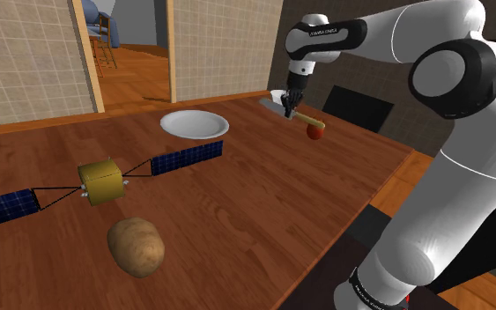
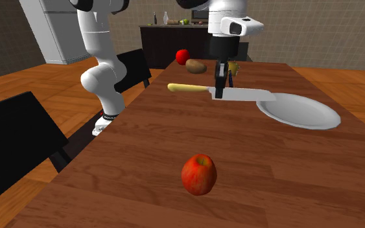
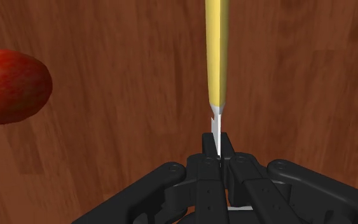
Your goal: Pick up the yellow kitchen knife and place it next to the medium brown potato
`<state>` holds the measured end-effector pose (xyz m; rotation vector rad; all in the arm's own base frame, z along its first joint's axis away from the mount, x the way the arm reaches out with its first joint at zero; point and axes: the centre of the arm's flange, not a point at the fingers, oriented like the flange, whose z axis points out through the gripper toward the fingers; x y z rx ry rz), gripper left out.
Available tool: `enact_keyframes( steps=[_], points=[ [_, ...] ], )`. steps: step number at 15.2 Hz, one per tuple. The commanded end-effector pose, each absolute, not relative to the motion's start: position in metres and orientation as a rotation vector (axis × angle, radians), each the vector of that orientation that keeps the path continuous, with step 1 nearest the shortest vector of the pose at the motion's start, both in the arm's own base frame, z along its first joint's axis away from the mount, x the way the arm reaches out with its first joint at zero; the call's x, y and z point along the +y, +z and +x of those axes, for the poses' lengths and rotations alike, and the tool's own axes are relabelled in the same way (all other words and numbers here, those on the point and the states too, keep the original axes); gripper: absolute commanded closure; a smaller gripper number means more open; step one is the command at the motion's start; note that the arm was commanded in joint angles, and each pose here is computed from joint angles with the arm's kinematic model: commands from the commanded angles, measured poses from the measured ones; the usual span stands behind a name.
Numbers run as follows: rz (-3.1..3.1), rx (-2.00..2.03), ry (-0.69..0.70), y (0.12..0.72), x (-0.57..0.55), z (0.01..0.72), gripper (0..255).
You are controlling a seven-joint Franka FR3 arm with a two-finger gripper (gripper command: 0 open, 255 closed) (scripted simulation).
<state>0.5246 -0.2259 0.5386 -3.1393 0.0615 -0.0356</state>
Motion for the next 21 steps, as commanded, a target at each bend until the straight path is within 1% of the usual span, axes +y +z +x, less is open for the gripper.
enact_keyframes(
  steps=[1,7,21],
  points=[
    [-3.139,0.062,-0.035,0.549,-0.227,0.524,255],
    [-3.139,0.062,-0.035,0.576,-0.227,0.524,255],
    [-3.139,0.062,-0.035,0.576,-0.067,0.431,255]
  ],
)
